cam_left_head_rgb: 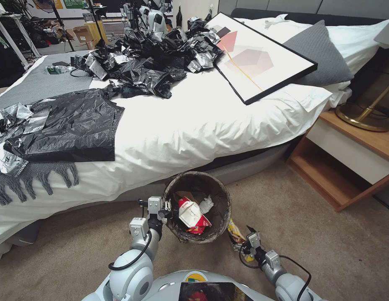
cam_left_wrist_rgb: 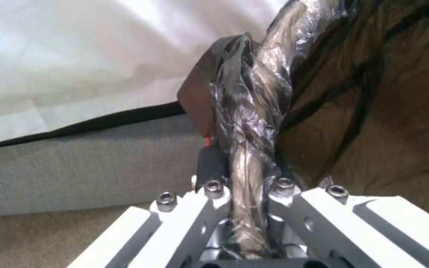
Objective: Pick up the trash bin, then pick up the garbage from the floor and place it into the trash bin.
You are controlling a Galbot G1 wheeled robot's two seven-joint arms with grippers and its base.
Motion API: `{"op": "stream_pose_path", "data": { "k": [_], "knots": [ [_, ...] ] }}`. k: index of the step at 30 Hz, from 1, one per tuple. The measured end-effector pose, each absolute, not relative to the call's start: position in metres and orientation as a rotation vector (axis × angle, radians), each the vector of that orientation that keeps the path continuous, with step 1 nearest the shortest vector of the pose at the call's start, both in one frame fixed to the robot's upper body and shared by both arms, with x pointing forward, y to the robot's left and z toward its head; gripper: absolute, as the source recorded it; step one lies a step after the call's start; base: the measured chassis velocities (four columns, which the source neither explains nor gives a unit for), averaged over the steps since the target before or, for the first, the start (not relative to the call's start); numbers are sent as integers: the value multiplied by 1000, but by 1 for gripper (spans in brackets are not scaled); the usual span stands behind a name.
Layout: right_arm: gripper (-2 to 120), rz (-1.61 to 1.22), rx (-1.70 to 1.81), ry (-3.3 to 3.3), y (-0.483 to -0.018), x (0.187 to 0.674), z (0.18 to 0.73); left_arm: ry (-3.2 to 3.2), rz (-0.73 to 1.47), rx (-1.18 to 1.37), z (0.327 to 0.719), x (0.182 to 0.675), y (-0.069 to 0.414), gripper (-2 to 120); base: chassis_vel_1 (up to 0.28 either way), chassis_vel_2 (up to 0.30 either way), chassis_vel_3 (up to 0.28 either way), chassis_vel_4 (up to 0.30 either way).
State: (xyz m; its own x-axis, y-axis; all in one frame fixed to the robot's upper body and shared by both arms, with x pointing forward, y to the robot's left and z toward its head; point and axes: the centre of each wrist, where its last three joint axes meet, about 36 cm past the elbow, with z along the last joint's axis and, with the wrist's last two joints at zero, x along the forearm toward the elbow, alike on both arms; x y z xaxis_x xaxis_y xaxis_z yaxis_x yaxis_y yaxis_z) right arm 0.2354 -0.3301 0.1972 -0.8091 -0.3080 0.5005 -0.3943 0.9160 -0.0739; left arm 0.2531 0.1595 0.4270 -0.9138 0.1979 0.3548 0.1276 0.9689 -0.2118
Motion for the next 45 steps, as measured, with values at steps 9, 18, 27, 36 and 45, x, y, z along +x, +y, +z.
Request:
{"op": "stream_pose_path", "data": {
  "k": [9,18,27,36,45],
  "knots": [
    [100,232,505,-2569,-323,238,187,-2737,263,-234,427,253,159,2,0,0,0,0],
    [100,238,496,-2560,-321,242,178,-2740,260,-232,427,253,160,2,0,0,0,0],
    [100,242,480,-2551,-322,245,172,-2742,262,-232,427,254,160,2,0,0,0,0],
    [96,242,466,-2539,-324,246,166,-2743,262,-232,426,255,160,2,0,0,0,0],
    [69,243,451,-2532,-329,249,159,-2743,260,-232,426,256,161,2,0,0,0,0]
  ]
}}
